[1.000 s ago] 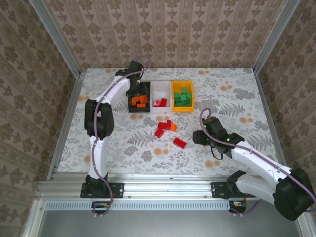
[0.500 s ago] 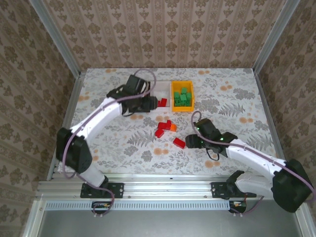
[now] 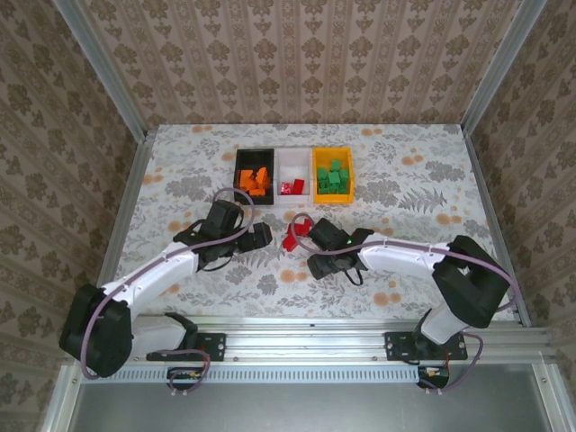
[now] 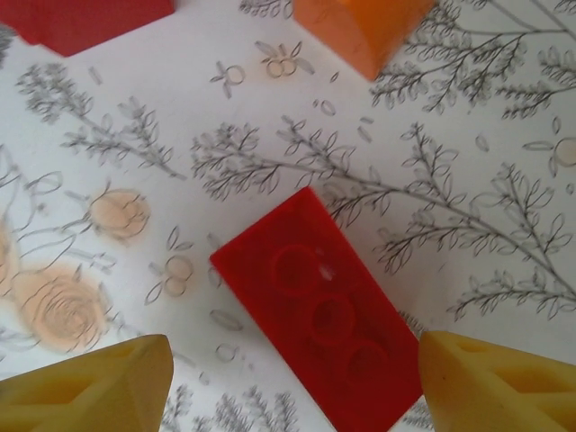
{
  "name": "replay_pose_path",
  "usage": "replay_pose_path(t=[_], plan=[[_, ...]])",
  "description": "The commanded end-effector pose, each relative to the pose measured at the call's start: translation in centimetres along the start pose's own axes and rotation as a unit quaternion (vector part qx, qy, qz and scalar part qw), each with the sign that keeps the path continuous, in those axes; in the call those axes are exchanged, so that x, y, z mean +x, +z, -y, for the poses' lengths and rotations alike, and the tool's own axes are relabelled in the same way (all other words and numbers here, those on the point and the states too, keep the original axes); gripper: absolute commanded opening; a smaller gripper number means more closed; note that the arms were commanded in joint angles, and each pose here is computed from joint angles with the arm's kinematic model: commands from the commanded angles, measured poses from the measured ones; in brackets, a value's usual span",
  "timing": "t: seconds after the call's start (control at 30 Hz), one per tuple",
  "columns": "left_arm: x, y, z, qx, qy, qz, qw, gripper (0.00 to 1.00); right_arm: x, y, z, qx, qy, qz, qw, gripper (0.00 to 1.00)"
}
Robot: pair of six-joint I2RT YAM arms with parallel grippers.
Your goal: Sort the legos into containers by color
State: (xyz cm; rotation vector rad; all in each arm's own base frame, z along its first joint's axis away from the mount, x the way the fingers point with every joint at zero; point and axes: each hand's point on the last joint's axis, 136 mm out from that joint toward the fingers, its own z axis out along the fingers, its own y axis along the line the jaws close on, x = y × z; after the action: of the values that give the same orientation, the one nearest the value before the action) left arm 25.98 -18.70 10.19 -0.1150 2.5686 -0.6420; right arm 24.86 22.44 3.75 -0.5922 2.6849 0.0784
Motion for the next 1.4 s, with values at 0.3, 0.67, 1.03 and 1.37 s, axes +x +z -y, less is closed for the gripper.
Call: replay_pose_path(t=[0.3, 0.67, 1.03, 1.37], plan=[[-1.2, -0.7, 1.7, 0.043, -0.009, 0.021, 0.999, 1.00, -1.1, 2.0, 2.1, 0.088, -0.028, -0.012, 0.996, 0.63], [-1.2, -0.4, 1.3, 0.039, -0.012, 0.018, 0.999, 1.00, -2.9, -0.5, 1.3, 0.056, -0.002, 0.033, 0.998, 0.31], [-0.3, 0.3, 0.3, 0.041, -0.058, 0.014, 0.997, 1.00, -14.8, -6.1, 0.2, 0.019, 0.016, 0.151, 0.988, 0.30], [1.4, -0.5, -0.3, 0.045, -0.068, 0.000, 0.997, 1.00, -23.8, -0.5, 3.2, 0.027, 0.040, 0.142, 0.989, 0.31]])
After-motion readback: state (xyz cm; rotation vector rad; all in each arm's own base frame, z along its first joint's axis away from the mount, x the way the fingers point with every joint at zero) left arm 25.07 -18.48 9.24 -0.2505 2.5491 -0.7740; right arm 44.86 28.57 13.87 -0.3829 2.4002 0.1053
